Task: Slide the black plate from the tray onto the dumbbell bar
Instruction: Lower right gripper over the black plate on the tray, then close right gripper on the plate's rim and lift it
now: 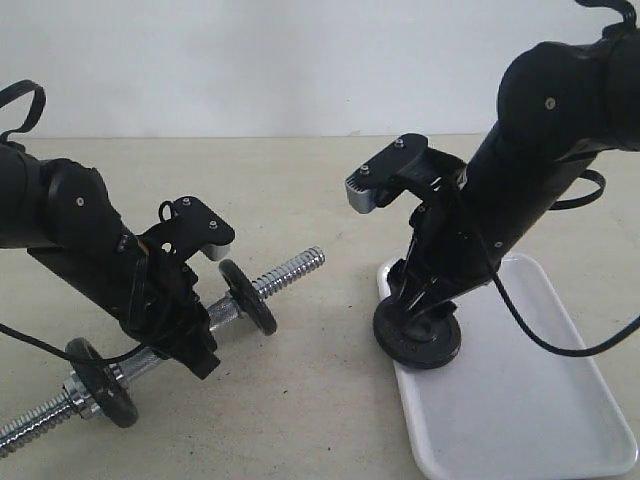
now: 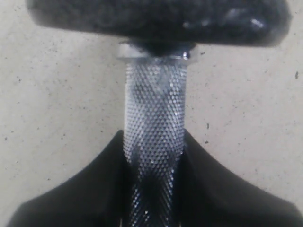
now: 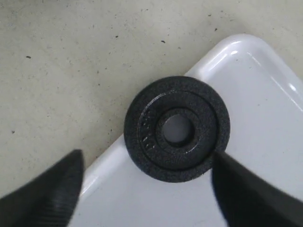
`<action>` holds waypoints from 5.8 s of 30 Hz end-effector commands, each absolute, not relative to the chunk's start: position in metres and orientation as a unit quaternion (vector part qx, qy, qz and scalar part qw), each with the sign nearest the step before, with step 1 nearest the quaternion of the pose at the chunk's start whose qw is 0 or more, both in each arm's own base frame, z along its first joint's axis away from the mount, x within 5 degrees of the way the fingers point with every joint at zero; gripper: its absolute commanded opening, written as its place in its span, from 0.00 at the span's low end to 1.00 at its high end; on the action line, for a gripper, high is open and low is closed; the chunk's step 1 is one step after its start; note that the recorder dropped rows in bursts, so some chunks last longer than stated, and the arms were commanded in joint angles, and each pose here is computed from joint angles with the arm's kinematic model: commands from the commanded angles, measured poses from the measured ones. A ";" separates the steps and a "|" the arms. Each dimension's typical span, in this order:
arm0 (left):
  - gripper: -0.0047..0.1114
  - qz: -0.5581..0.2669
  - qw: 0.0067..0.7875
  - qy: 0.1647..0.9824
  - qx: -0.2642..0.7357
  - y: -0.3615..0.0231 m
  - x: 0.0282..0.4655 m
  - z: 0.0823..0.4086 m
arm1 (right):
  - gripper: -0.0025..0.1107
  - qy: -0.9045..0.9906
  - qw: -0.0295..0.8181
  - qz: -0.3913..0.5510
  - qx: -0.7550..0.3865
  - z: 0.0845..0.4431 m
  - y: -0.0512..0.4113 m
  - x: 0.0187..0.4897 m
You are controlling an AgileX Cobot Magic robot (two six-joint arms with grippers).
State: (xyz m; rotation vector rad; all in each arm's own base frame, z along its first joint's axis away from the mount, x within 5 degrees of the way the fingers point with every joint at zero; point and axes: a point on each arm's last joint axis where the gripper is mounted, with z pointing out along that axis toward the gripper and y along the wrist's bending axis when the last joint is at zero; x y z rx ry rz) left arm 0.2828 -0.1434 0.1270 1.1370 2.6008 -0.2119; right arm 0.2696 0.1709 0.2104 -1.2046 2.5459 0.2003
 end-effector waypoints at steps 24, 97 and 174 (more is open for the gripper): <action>0.08 -0.086 0.110 0.900 0.413 -0.142 0.272 0.136 | 0.95 0.897 0.193 0.045 -0.395 0.212 0.170 0.277; 0.08 -0.093 0.090 0.901 0.414 -0.142 0.268 0.136 | 0.95 0.922 0.129 0.047 -0.361 0.130 0.183 0.297; 0.08 -0.077 0.127 0.883 0.445 -0.142 0.274 0.138 | 0.02 0.863 0.188 0.051 -0.466 0.190 0.179 0.285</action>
